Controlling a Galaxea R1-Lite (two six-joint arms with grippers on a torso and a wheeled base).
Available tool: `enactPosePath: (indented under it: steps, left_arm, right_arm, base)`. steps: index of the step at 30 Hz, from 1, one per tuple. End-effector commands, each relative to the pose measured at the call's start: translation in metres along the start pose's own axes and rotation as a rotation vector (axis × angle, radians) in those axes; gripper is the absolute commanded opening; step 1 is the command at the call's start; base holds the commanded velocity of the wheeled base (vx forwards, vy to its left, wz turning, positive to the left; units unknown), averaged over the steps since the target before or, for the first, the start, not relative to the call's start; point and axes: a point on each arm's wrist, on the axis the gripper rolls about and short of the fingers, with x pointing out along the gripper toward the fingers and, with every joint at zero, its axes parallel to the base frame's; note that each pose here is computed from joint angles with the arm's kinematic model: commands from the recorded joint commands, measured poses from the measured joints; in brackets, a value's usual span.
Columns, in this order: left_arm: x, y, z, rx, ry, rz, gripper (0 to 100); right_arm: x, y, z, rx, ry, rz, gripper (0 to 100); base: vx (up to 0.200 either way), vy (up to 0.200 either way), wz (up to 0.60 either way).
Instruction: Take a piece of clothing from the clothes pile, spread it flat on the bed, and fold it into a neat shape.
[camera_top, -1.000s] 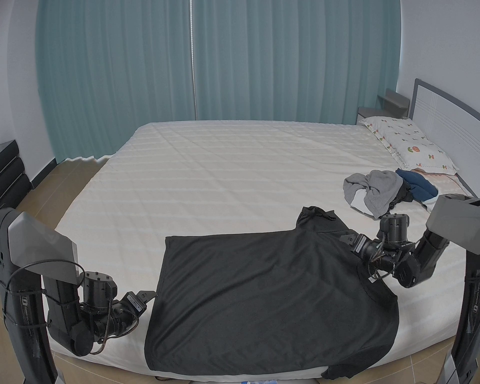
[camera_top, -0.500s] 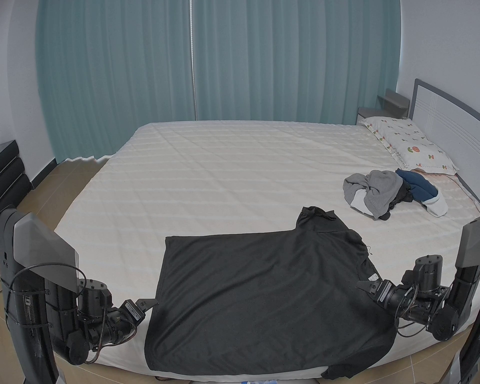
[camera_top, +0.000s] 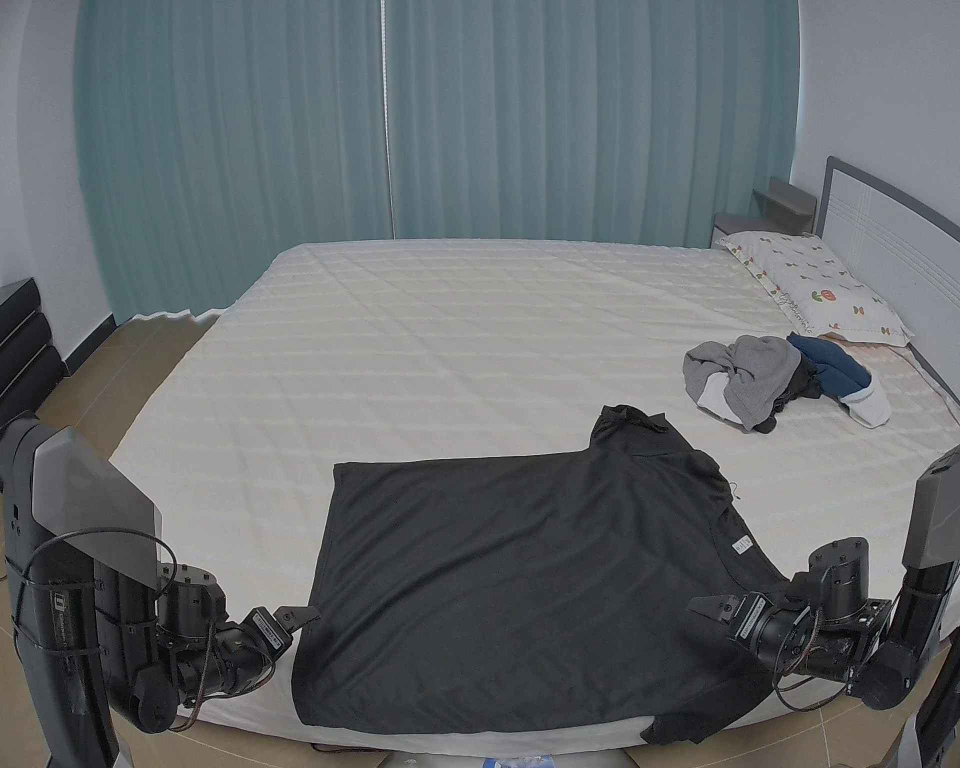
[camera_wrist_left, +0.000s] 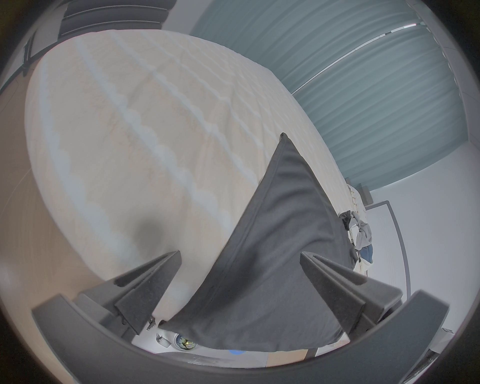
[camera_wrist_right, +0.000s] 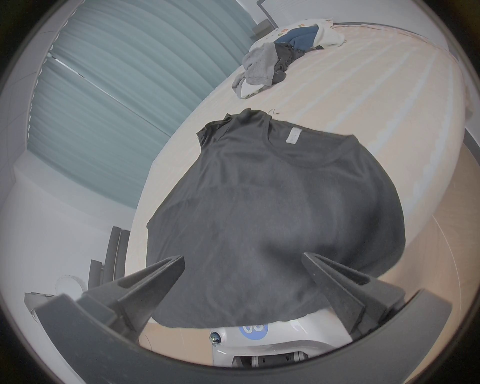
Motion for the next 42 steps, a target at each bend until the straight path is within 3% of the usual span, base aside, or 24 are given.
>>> enactPosePath:
  steps: [1,19,31,39,42]
  left_arm:
    - [-0.002,0.001,-0.001,0.0,0.001,0.001,100]
    - [-0.002,0.0,0.0,-0.005,-0.005,-0.002,100]
    - [-0.001,0.0,0.0,-0.002,-0.007,-0.003,100]
    - [-0.003,0.0,0.0,0.0,-0.013,0.002,100]
    - [-0.007,0.006,0.012,0.019,-0.059,0.012,100]
  right_arm:
    - [-0.001,-0.002,-0.007,-0.009,0.033,-0.016,100]
    - [0.004,-0.005,-0.01,-0.012,0.046,-0.032,100]
    - [0.005,-0.006,-0.011,-0.012,0.049,-0.041,100]
    - [0.004,-0.005,-0.01,-0.009,0.045,-0.032,100]
    - [0.004,-0.005,-0.01,-0.008,0.046,-0.033,100]
  base:
    - [-0.2,0.0,0.0]
    - [0.0,0.0,0.0]
    - [0.0,-0.2,0.0]
    - [0.0,0.0,0.0]
    - [0.0,0.0,0.0]
